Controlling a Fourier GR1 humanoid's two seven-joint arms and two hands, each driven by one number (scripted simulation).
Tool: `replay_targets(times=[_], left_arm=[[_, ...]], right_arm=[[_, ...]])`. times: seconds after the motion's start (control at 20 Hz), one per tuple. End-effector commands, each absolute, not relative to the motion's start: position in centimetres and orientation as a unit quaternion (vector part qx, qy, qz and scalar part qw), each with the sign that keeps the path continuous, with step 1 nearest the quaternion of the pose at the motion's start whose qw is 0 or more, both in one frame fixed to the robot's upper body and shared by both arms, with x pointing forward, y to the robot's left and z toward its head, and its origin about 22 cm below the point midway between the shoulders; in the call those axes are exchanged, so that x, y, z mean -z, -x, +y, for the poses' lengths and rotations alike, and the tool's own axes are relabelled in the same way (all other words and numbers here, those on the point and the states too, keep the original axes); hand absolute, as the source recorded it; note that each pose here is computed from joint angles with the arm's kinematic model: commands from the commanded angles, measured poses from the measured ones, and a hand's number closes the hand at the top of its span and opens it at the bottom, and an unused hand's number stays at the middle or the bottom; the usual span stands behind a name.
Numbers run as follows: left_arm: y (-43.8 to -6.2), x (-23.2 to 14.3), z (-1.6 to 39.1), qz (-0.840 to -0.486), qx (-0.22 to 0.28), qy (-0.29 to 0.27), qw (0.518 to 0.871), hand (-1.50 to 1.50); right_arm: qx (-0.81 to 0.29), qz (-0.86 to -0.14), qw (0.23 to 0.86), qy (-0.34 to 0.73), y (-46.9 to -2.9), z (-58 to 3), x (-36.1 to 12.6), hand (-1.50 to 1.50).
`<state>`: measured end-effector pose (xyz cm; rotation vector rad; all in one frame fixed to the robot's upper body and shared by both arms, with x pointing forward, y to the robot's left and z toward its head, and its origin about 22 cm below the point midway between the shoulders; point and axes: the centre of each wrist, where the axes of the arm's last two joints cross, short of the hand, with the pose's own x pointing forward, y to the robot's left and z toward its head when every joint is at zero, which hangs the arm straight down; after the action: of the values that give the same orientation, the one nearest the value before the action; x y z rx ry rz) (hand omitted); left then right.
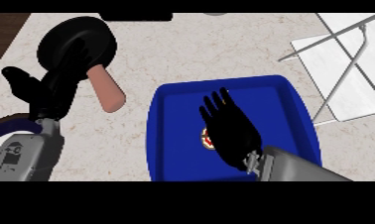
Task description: Pick the pear from the tray and place it in the tiered shelf
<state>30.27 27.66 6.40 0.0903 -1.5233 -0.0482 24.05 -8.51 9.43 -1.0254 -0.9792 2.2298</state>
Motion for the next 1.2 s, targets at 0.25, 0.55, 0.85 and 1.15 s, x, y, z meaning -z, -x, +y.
replay_targets(times=[0.25, 0.55, 0.85, 1.15], left_arm=[[-29.6, -7.6, 28.3, -0.692, 0.031, -0.041, 0.72, 0.0], [-29.4, -6.1, 26.4, -0.697, 0.02, -0.046, 0.715, 0.0], [-31.7, -6.0, 26.6, -0.695, 0.025, -0.045, 0.717, 0.0], [-30.0, -5.5, 25.0, -0.699, 0.019, -0.043, 0.714, 0.0]], right_arm=[[-0.817, -0.356, 0.248, 0.38, -26.0, -11.0, -6.9, -1.5], [-0.813, -0.36, 0.257, 0.378, -27.1, -10.5, -4.2, -1.5], [-0.812, -0.358, 0.262, 0.379, -28.6, -11.0, -4.3, -1.5], [-0.817, -0.351, 0.272, 0.369, -28.5, -11.3, -2.0, -1.5]])
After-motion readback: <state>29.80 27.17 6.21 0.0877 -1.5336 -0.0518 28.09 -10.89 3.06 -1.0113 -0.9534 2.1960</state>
